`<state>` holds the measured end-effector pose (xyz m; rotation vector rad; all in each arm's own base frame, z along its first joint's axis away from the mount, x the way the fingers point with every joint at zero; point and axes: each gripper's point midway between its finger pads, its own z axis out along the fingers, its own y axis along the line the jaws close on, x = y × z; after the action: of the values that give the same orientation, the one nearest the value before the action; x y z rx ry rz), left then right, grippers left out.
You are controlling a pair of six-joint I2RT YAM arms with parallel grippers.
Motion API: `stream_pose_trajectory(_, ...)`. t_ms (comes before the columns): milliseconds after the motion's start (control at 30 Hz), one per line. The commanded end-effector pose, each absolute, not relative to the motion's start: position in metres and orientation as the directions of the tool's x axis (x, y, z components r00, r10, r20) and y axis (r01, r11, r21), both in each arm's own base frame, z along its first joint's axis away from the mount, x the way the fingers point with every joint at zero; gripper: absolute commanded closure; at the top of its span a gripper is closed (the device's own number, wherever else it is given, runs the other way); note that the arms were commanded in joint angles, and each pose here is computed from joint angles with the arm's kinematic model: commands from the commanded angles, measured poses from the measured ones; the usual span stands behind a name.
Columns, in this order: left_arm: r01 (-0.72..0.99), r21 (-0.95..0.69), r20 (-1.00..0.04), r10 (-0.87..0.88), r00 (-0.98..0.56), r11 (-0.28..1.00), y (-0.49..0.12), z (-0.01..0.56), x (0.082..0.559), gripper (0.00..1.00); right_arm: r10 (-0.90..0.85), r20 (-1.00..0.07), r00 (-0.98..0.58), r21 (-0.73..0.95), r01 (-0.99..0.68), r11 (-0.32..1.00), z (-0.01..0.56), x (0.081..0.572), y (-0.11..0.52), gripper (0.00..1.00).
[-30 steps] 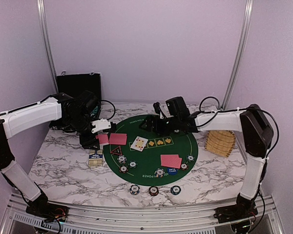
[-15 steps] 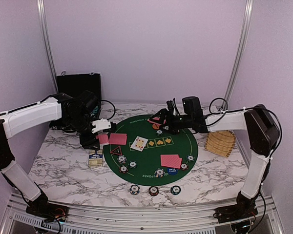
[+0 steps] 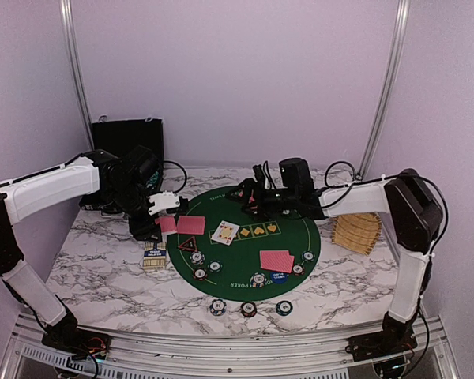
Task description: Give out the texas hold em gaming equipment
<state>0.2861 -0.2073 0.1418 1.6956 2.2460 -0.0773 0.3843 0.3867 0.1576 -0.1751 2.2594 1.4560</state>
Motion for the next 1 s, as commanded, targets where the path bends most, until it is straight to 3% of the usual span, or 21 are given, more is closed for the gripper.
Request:
stream_pose_trajectory(0, 0.941, 0.150, -0.328, 0.913, -0.242, 0.303, -0.213, 0.159, 0.287, 1.00, 0.020, -0.440, -0.898, 0.821, -0.393, 0.413, 0.159, 0.353, 0.424, 0.01)
stream_pose_trajectory(400, 0.943, 0.144, -0.333, 0.912, -0.239, 0.299, -0.219, 0.159, 0.288, 1.00, -0.037, -0.392, -0.919, 0.885, -0.388, 0.258, 0.177, 0.317, 0.484, 0.01)
stream_pose_trajectory(967, 0.948, 0.135, -0.332, 0.914, -0.232, 0.290, -0.226, 0.157, 0.287, 1.00, -0.087, -0.313, -0.946, 0.936, -0.323, 0.143, 0.172, 0.302, 0.516, 0.09)
